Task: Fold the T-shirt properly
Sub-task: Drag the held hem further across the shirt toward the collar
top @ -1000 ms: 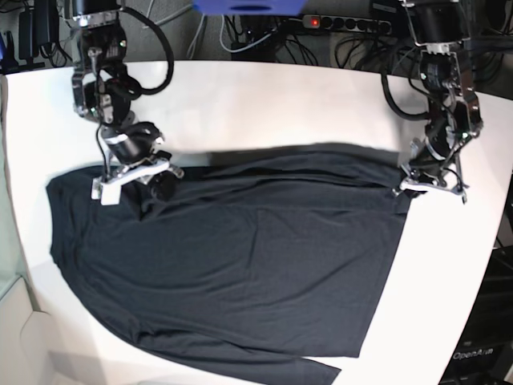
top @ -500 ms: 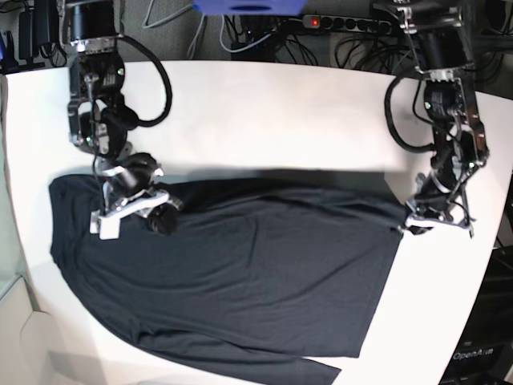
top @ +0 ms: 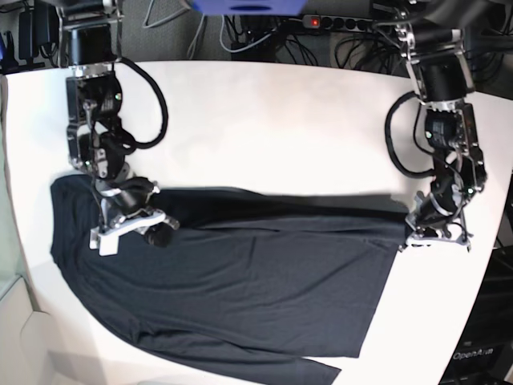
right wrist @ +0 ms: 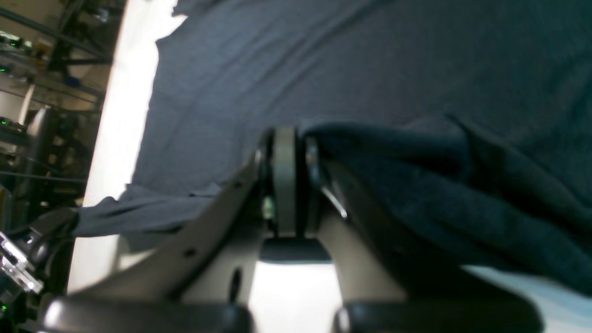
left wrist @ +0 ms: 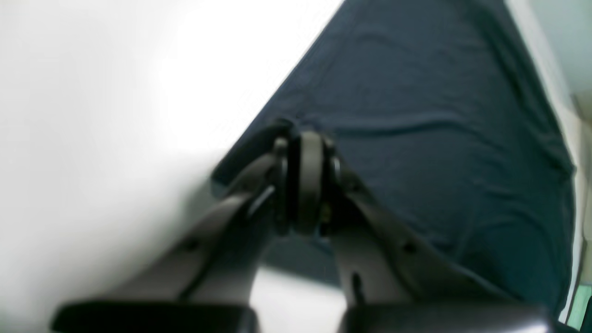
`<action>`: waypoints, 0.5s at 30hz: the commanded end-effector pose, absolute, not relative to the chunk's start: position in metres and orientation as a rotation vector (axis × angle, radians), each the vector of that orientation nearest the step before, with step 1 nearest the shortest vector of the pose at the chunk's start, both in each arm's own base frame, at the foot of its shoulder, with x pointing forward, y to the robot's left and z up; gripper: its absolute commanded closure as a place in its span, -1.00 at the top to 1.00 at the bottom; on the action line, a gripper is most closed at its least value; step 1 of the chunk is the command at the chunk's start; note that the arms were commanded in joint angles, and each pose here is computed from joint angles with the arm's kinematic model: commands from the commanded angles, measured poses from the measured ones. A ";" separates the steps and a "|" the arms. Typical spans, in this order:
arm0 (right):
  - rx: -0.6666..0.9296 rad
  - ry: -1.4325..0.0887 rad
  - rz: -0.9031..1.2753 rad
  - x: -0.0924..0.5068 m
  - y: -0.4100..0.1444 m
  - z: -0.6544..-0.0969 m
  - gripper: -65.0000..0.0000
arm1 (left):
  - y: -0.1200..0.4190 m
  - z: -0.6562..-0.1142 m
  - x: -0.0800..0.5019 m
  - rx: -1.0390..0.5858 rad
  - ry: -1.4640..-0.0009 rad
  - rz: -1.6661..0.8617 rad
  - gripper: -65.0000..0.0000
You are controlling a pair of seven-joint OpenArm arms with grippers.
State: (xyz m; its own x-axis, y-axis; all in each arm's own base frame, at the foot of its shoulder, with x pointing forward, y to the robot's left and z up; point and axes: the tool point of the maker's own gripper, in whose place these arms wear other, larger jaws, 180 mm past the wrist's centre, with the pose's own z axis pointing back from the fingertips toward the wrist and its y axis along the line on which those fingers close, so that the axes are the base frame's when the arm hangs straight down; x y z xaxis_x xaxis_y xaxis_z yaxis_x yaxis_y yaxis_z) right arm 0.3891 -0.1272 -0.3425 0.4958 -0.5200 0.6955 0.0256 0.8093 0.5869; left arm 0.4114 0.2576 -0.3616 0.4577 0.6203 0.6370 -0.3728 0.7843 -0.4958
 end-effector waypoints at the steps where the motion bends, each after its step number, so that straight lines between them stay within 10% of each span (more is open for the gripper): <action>1: 0.568 -1.076 -0.345 0.403 -0.131 -0.321 -1.00 | 0.265 -0.333 0.430 -0.315 -0.990 0.613 -1.00; 15: 0.594 -1.050 -0.311 0.433 -0.131 -0.333 -1.00 | 0.266 -0.316 0.466 -0.352 -1.003 0.645 -1.00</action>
